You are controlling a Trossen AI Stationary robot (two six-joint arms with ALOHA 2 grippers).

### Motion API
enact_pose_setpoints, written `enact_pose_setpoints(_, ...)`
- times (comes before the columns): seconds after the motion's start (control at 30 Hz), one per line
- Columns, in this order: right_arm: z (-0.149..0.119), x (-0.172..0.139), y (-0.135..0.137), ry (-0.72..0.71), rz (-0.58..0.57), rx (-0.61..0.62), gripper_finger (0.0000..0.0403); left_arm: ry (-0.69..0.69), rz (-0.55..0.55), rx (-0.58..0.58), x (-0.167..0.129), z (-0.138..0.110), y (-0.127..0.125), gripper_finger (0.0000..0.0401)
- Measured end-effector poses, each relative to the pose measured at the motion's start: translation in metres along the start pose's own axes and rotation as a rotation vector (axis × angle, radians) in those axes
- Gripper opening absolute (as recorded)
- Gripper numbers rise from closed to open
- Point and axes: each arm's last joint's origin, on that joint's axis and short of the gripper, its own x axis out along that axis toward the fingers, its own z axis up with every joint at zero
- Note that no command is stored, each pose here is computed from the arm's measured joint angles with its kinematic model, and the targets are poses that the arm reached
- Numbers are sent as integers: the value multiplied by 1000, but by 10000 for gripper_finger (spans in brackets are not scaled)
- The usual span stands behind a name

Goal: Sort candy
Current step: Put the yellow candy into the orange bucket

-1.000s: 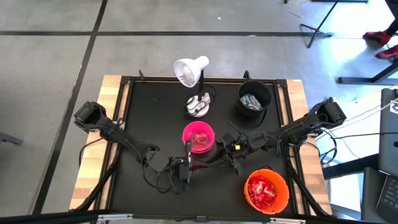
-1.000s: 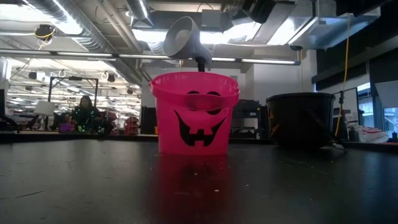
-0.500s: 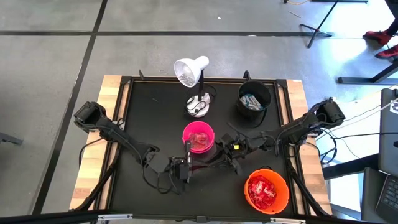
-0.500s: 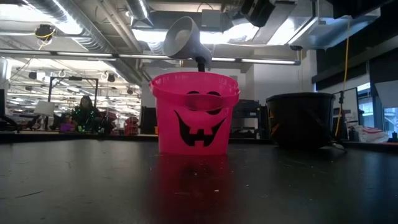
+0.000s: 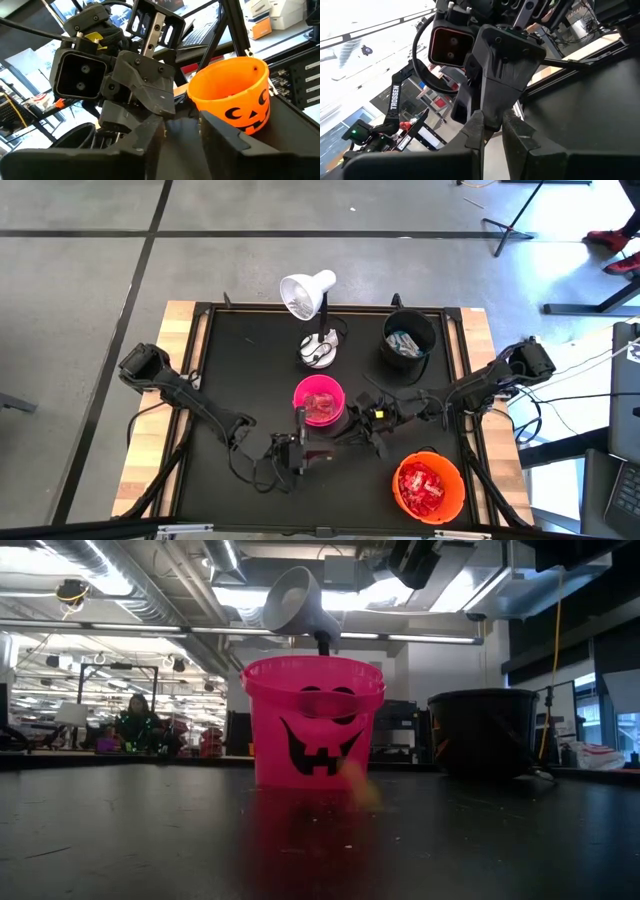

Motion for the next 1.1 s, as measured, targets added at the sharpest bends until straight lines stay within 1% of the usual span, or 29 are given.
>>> enact_pose_setpoints(0.13, 0, 0, 0, -3, -3, 0, 41, 13, 33, 4, -2, 1, -1, 132)
enact_pose_setpoints(0.4, -1, 1, -1, 31, 11, 6, 42, 32, 80, 46, -11, 5, -11, 134)
enact_pose_setpoints(0.43, -1, 1, -1, 43, 8, 2, 42, 37, 88, 60, -14, 6, -13, 134)
enact_pose_setpoints(0.5, -10, 0, -4, 136, 15, -10, 42, 53, 164, 56, -23, 14, -11, 136)
enact_pose_setpoints(0.57, -17, 0, -8, 196, -17, -30, 42, 73, 249, 36, -37, 27, -7, 136)
enact_pose_setpoints(0.63, -17, -1, -11, 198, -72, -65, 43, 137, 304, 51, -50, 28, -9, 136)
enact_pose_setpoints(0.7, -15, 0, -14, 205, -152, -92, 43, 202, 312, 74, -64, 24, -14, 136)
enact_pose_setpoints(0.73, -15, 1, -15, 229, -186, -107, 43, 222, 300, 58, -71, 22, -14, 136)
enact_pose_setpoints(0.77, -15, 2, -14, 251, -214, -122, 43, 238, 295, 14, -77, 20, -12, 136)
enact_pose_setpoints(0.83, -12, 6, -10, 293, -239, -161, 44, 295, 294, -71, -88, 12, -9, 136)
enact_pose_setpoints(0.93, 1, 13, -2, 314, -259, -213, 44, 470, 287, -167, -98, -20, -7, 136)
enact_pose_setpoints(1.03, 11, 18, 4, 333, -283, -262, 44, 626, 320, -275, -98, -49, -6, 136)
enact_pose_setpoints(1.1, 14, 19, 8, 352, -300, -288, 44, 711, 315, -290, -96, -68, -9, 135)
